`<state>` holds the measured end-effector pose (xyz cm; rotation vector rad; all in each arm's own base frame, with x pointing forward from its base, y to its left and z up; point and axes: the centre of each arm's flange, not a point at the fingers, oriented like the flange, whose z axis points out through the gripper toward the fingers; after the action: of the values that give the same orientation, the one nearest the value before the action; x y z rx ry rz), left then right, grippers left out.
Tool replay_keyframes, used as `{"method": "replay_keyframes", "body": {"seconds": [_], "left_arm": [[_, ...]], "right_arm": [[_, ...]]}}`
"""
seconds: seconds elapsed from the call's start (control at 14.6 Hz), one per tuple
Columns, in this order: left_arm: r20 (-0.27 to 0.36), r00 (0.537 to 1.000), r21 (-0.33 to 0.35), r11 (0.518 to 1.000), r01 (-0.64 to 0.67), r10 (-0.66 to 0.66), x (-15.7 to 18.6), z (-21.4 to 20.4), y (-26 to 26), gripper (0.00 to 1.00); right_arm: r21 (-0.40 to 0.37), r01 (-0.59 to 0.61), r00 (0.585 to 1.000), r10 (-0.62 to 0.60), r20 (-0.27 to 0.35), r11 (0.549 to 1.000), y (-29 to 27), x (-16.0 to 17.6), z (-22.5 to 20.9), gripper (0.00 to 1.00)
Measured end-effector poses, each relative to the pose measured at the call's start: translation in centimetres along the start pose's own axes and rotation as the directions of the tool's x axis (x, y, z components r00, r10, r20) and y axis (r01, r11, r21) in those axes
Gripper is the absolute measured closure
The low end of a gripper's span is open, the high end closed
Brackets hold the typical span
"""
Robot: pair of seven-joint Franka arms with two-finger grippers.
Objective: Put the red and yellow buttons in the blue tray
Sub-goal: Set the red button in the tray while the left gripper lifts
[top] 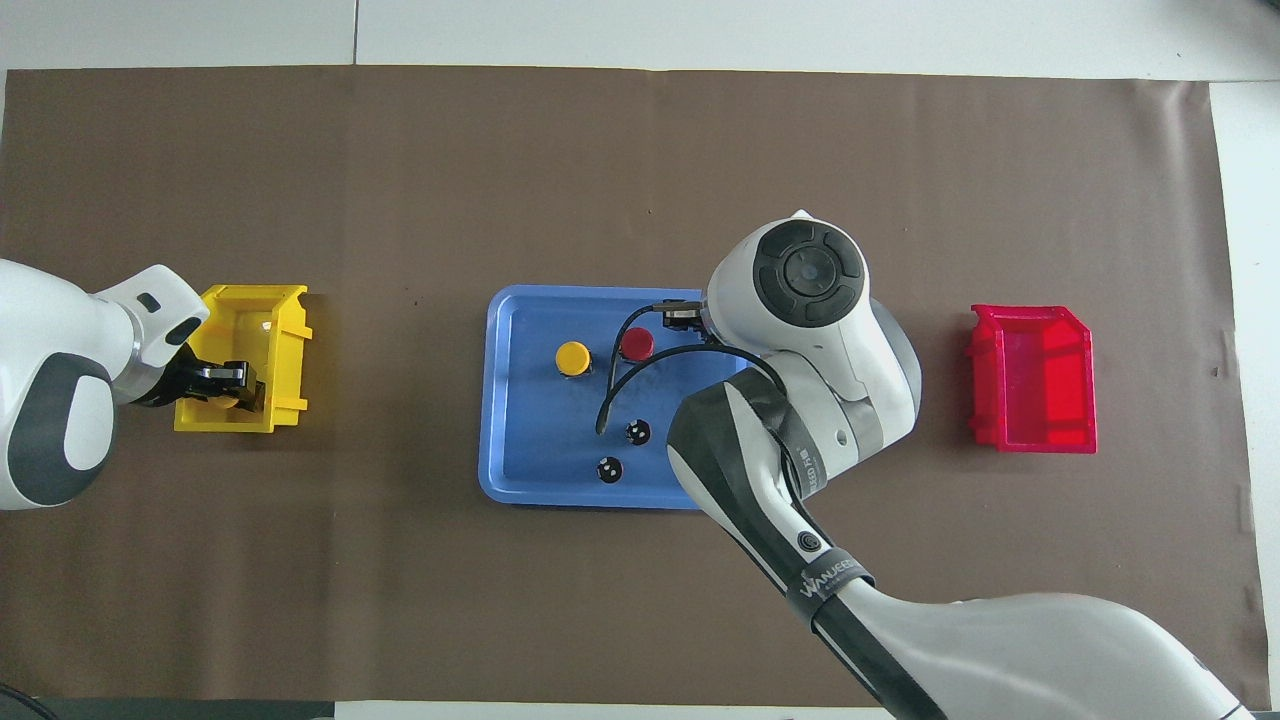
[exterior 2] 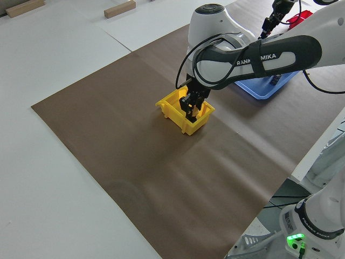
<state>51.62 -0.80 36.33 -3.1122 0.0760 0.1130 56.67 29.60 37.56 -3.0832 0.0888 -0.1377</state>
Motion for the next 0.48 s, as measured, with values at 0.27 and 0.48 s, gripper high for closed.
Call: {"method": "replay_keyframes", "body": {"seconds": [0.27, 0.48], "left_arm": [[-0.08, 0.997, -0.003, 1.0, 0.011, -0.012, 3.3, -6.3, 0.1, 0.59], [-0.082, 0.995, -0.012, 0.999, 0.05, -0.051, 5.0, -12.8, 2.7, 0.59]], "right_arm": [[-0.009, 0.001, 1.0, -0.001, 0.014, 1.0, 0.3, -0.7, 1.3, 0.59], [-0.015, 0.001, 1.0, -0.001, 0.024, 1.0, 0.5, -1.0, 1.8, 0.58]]}}
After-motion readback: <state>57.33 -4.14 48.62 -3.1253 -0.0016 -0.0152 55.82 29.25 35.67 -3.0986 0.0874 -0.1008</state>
